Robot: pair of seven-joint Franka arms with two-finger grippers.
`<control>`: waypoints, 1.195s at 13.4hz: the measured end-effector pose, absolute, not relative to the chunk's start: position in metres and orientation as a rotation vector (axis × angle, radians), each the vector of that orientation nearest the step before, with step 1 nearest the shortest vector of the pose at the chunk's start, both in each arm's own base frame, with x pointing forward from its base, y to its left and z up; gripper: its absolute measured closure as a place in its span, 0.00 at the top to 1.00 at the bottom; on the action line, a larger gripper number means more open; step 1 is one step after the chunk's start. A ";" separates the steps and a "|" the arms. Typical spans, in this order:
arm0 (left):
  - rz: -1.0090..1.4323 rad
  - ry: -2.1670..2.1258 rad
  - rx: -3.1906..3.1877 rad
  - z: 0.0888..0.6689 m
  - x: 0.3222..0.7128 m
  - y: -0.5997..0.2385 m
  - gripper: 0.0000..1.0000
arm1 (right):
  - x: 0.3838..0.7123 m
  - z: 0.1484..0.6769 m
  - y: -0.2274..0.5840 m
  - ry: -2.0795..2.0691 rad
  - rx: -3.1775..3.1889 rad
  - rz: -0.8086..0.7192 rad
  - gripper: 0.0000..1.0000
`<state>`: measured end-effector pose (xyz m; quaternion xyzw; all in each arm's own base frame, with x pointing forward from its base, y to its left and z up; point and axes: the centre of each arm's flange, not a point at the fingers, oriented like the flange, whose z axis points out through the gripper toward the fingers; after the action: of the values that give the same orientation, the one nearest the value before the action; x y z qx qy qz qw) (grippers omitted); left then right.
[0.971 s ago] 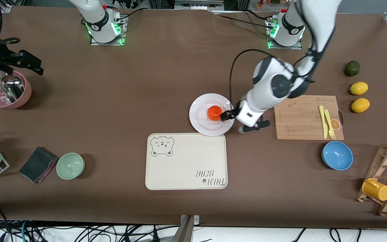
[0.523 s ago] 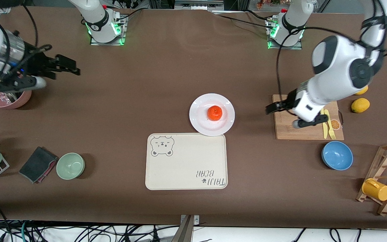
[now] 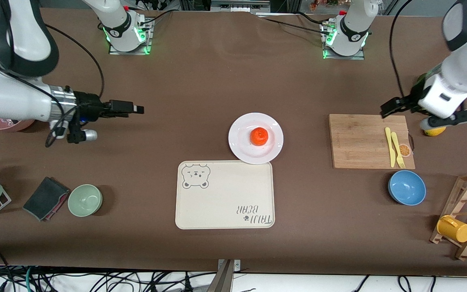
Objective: Place orange and plate with both arms
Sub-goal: 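Withdraw the left gripper while the right gripper reaches toward the plate, then grasp the white plate rim with the right gripper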
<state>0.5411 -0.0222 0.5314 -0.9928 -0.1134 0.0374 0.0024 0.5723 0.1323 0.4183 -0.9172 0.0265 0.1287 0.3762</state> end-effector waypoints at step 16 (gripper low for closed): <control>0.122 -0.367 -3.099 0.604 0.532 -0.014 1.00 | 0.494 0.162 0.330 0.005 -1.993 -0.086 0.99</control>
<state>0.5317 -0.0142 0.6040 -0.9923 -0.1175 0.0390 0.0095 0.4935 0.3295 0.1617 -0.8394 0.0022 -0.0361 0.5424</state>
